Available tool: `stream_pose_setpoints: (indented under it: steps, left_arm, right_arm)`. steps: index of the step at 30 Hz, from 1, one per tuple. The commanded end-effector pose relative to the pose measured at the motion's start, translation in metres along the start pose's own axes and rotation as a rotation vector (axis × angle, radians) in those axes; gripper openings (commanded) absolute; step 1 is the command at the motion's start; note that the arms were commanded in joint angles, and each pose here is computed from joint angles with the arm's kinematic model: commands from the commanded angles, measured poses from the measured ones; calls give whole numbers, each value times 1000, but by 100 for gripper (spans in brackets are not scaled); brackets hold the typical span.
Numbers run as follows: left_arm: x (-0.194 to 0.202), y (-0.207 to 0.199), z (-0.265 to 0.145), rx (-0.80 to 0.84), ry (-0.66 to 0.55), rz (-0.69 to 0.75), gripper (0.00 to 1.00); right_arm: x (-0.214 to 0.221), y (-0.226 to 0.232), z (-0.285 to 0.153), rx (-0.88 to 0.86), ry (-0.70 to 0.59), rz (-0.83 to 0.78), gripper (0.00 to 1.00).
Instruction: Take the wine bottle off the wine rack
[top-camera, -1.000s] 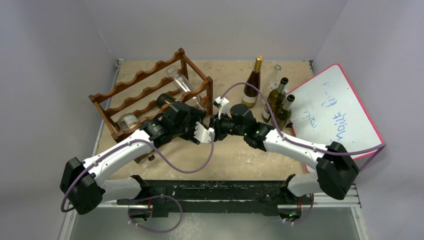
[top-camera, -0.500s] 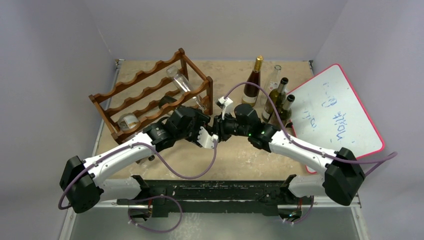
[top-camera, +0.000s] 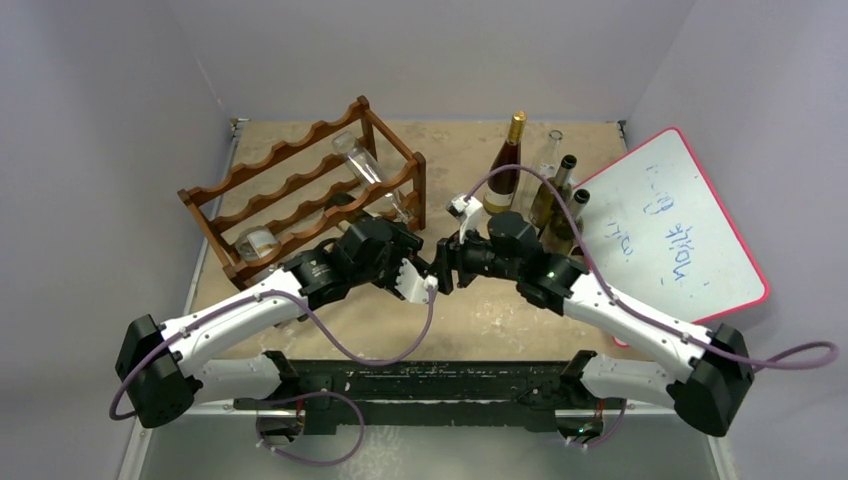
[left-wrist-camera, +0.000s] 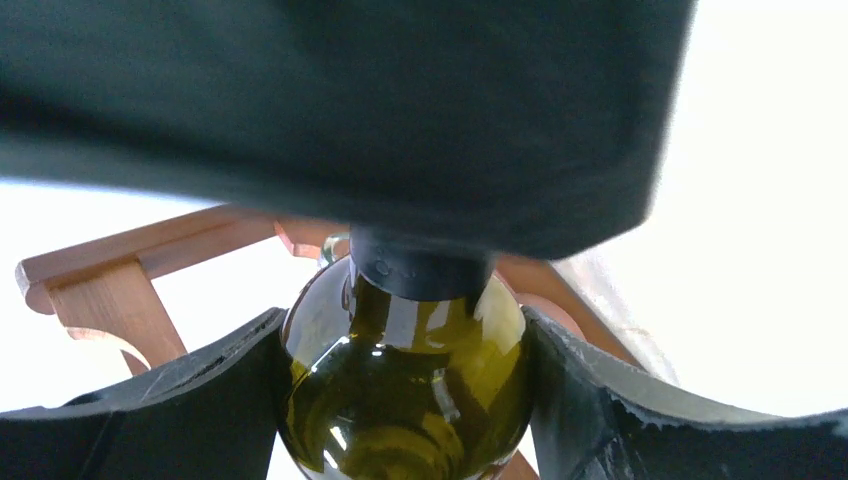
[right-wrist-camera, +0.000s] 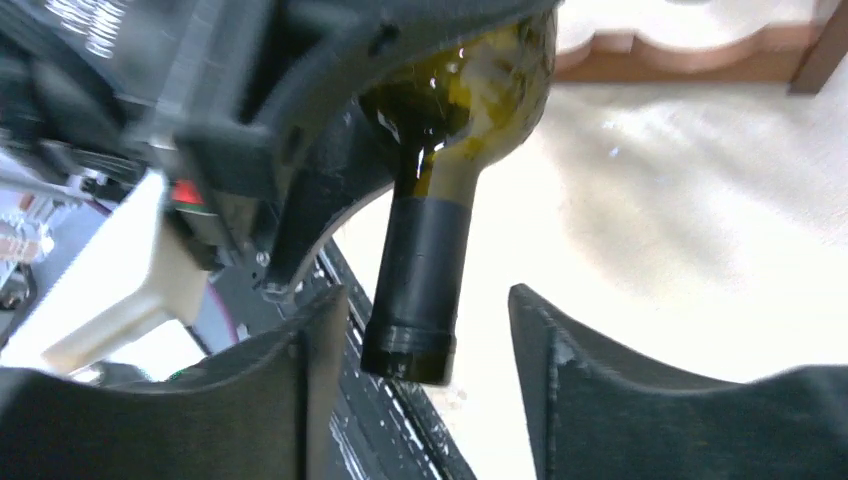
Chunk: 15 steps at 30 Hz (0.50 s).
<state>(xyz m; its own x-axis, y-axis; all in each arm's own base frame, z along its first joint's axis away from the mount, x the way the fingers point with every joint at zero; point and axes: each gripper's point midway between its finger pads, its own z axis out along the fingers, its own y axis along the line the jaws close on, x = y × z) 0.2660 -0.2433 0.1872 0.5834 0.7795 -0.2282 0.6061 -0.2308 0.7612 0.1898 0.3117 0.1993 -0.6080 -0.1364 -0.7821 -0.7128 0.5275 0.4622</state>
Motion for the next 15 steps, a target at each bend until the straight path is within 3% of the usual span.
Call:
stream_pose_setpoints:
  steps: [1,7,15]
  left_arm:
    - [3,36,-18,-134,44,43,0]
    - [-11,34,-20,-125,2,37,0]
    - [-40,35,-33,-114,-56,50,0]
  right_arm:
    - [-46,26,-32,-27,-160,-47,70]
    - [-65,7,-69,146,-274,-50,89]
    - [-119,-15,-140,404,-524,-30,97]
